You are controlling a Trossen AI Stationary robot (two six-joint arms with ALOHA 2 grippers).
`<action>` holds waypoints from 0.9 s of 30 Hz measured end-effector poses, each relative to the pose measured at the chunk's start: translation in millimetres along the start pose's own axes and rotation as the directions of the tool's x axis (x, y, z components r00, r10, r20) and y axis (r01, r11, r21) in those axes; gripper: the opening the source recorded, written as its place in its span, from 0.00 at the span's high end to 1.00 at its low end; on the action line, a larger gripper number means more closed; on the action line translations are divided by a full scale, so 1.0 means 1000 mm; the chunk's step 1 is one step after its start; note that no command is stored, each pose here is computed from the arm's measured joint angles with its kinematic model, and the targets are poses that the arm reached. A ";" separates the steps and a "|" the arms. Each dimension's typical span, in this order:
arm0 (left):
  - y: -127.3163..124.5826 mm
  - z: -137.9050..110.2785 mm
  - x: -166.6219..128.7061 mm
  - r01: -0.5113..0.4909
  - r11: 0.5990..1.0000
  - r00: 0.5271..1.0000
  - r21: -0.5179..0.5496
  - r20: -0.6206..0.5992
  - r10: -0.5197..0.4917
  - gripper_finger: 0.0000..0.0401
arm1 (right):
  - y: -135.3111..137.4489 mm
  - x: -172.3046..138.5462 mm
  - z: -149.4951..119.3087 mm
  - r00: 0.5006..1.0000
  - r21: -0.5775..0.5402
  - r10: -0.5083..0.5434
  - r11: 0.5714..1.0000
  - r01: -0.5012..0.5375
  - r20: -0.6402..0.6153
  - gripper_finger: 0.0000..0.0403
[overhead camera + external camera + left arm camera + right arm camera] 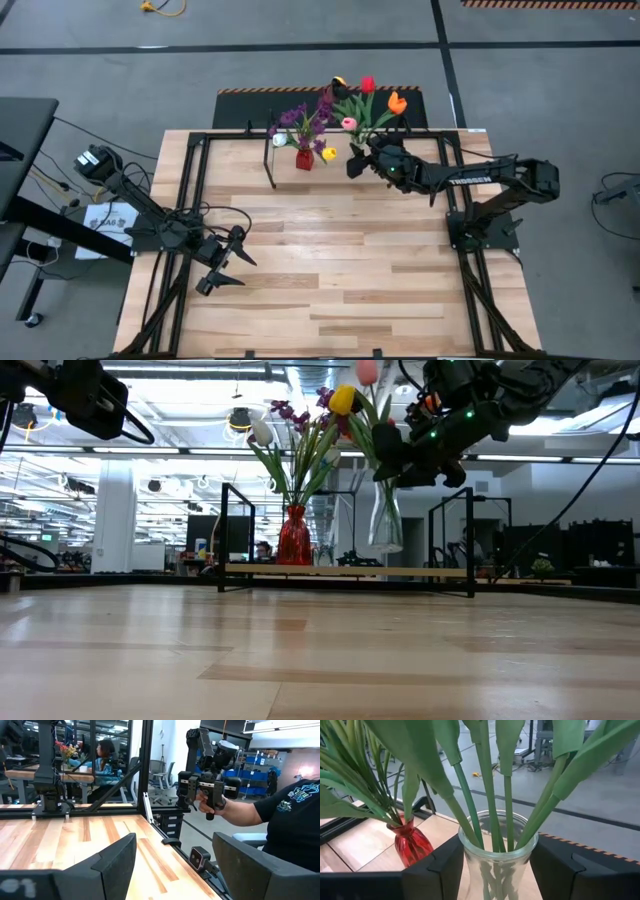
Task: Pick and place flowers into a vace then onto a shelf
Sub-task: Put the transparent vase on the shelf
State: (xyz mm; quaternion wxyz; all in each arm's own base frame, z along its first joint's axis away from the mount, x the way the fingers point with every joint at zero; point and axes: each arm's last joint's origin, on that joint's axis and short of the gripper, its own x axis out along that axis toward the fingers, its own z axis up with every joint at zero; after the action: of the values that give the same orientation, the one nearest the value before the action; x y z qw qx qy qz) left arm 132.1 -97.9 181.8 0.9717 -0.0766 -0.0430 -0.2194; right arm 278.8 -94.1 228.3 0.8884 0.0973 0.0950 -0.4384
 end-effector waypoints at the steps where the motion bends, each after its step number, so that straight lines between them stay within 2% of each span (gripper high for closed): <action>1: 0.000 0.000 0.000 0.002 1.000 1.000 0.000 0.000 -0.002 0.37 | 0.000 0.000 0.000 1.000 0.008 0.000 1.000 0.000 0.000 0.53; 6: -0.001 0.000 0.000 0.025 1.000 1.000 0.001 -0.003 -0.025 0.37 | 0.003 -0.002 0.000 1.000 0.017 -0.010 1.000 0.009 0.009 0.49; 11: -0.001 0.000 0.000 0.025 1.000 1.000 0.002 -0.003 -0.025 0.37 | 0.008 -0.006 0.000 1.000 0.021 0.014 1.000 -0.014 0.019 0.55; 14: -0.001 0.000 0.000 0.026 1.000 1.000 0.001 -0.003 -0.026 0.37 | 0.011 -0.008 0.000 0.999 0.023 0.028 0.999 -0.029 0.024 0.55; 20: -0.001 0.000 0.000 0.026 1.000 1.000 0.002 -0.004 -0.026 0.37 | 0.015 -0.010 -0.001 0.999 0.041 0.043 0.998 -0.044 0.028 0.49; 27: -0.001 -0.001 0.000 0.026 1.000 1.000 0.003 -0.008 -0.025 0.37 | 0.018 -0.010 -0.005 0.998 0.033 0.051 0.998 -0.052 0.020 0.55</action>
State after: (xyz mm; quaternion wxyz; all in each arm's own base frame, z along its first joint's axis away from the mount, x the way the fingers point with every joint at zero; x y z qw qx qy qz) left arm 131.8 -98.6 181.2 0.9691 -0.0737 -0.0402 -0.2320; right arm 287.1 -74.8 227.6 0.8985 0.1105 0.0767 -0.4178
